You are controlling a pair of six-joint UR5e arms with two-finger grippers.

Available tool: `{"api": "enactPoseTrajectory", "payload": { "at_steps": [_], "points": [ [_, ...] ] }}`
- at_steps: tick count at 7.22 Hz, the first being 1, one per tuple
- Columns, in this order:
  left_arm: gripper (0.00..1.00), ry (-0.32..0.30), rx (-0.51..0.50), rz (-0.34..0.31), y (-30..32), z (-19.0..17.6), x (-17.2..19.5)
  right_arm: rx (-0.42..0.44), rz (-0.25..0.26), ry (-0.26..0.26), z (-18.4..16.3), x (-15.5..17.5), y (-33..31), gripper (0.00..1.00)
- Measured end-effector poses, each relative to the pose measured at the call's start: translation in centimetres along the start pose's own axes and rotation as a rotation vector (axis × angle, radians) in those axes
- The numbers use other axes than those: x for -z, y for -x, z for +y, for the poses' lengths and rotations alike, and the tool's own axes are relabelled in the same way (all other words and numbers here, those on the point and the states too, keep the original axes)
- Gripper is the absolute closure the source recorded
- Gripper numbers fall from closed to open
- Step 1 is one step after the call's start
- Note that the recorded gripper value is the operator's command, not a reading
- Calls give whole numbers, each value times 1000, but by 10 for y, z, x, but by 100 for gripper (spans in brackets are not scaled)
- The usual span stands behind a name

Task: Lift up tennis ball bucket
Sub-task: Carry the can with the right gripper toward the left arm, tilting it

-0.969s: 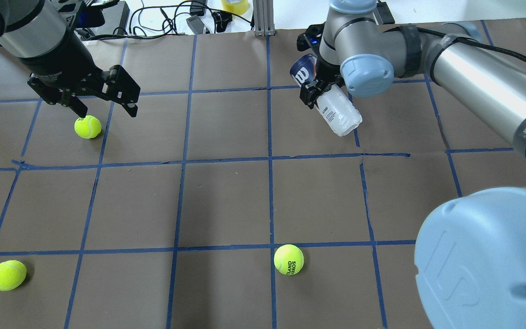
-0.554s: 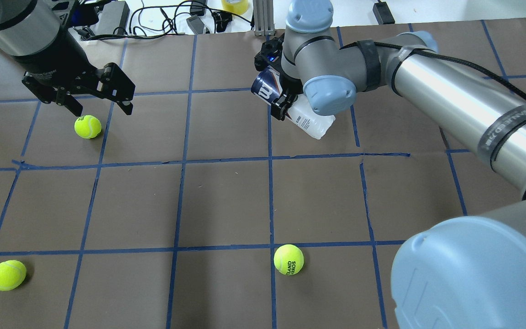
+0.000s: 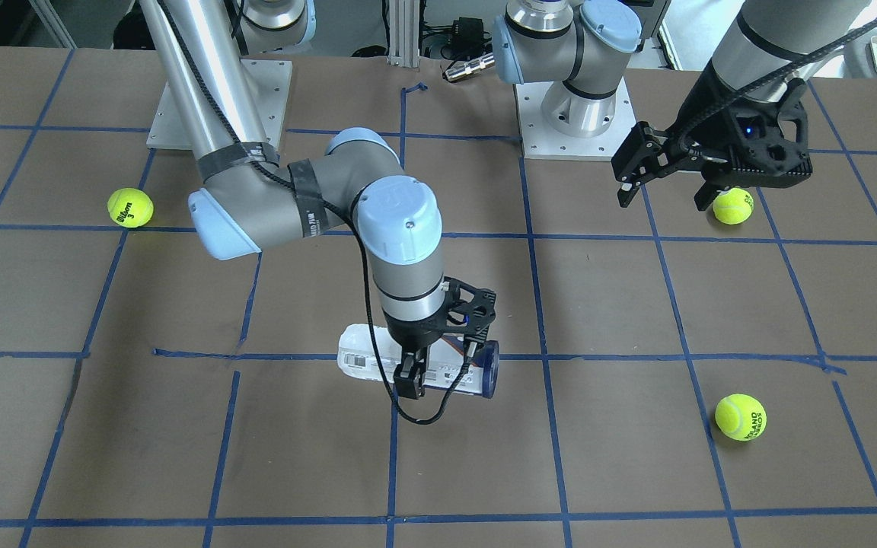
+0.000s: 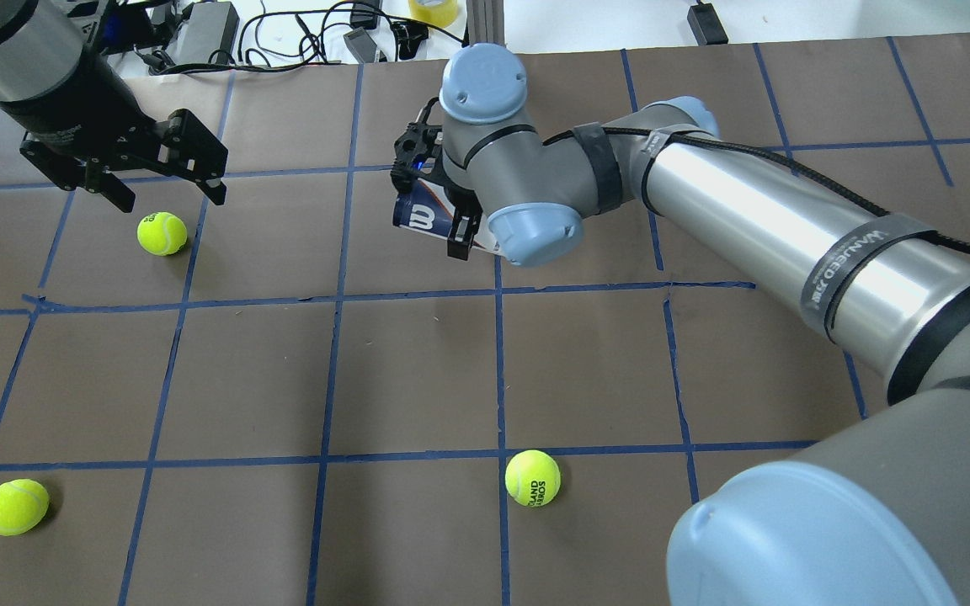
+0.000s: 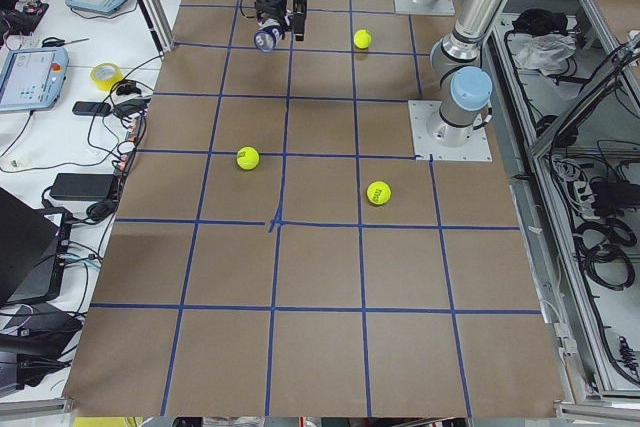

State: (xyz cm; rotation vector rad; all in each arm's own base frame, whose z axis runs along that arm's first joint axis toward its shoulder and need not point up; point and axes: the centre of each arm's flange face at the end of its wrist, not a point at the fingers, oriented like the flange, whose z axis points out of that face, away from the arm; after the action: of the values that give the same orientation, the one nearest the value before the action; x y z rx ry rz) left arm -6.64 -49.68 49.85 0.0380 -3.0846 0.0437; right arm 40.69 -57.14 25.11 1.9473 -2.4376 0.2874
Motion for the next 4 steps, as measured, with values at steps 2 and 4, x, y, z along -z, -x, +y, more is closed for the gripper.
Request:
{"api": "enactPoseTrajectory", "payload": {
  "at_steps": [2,4],
  "points": [
    [0,-3,16,8,8,-1,1,128,-21,10,-20,-18,25,18],
    [0,-6,43,14,24,-3,2,239,-10,1,-31,-36,34,18]
  ]
}}
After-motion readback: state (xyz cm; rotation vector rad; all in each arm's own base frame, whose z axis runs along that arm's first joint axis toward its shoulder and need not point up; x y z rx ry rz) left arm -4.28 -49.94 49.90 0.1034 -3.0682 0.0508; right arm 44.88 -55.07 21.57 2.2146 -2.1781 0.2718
